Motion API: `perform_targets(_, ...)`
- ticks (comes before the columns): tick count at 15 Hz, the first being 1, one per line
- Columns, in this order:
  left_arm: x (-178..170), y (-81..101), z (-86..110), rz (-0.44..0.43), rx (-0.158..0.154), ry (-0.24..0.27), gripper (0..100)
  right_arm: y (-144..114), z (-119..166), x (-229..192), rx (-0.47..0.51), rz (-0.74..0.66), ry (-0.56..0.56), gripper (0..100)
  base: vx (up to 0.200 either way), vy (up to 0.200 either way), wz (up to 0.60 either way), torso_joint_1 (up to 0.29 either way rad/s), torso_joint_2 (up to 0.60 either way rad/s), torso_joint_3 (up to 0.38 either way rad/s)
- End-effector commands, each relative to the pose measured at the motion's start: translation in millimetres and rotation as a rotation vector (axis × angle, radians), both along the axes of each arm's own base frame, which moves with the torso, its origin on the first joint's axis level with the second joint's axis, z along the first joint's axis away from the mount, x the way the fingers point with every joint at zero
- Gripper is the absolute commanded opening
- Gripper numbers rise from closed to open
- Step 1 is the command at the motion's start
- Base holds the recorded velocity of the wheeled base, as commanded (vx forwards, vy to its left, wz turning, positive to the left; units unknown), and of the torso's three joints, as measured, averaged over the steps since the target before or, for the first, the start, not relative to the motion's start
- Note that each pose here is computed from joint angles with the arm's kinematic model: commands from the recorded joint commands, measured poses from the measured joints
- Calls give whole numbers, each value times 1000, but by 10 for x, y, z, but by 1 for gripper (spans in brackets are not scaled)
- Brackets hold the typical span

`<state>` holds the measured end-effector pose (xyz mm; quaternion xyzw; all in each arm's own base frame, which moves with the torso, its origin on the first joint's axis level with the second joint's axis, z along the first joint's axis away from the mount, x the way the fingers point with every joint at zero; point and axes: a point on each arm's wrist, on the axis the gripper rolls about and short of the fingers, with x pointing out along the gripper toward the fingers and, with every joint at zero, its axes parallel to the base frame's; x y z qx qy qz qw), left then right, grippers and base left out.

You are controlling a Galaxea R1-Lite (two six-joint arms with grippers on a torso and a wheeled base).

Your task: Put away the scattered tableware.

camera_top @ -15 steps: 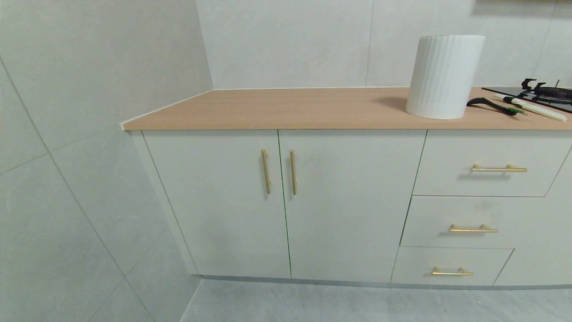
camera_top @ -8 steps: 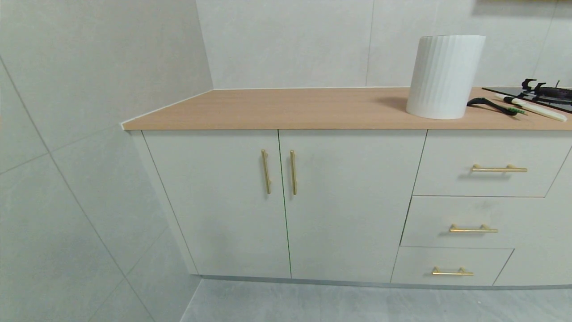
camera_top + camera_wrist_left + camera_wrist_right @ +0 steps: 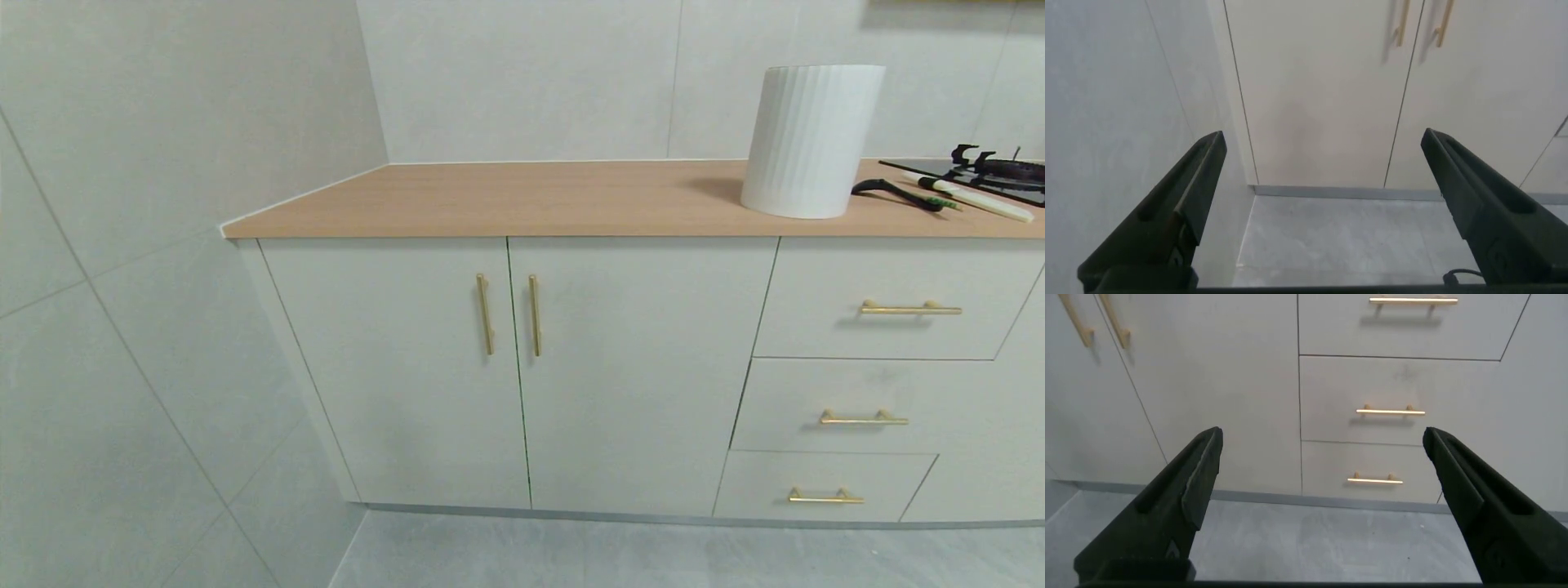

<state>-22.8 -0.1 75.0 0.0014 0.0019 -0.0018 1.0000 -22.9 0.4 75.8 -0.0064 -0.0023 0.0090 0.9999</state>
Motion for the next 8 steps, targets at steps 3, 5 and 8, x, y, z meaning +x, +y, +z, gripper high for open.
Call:
perform_targets(3,0,0,0,1,0,1,100,0,0,1,-1,0,1,100,0,0,0,0,0,0)
perform_targets(5,0,0,0,1,0,1,100,0,0,1,0,2,1,100,0,0,0,0,0,0)
perform_targets(8,0,0,0,1,2,1,100,0,0,1,0,2,1,100,0,0,0,0,0,0)
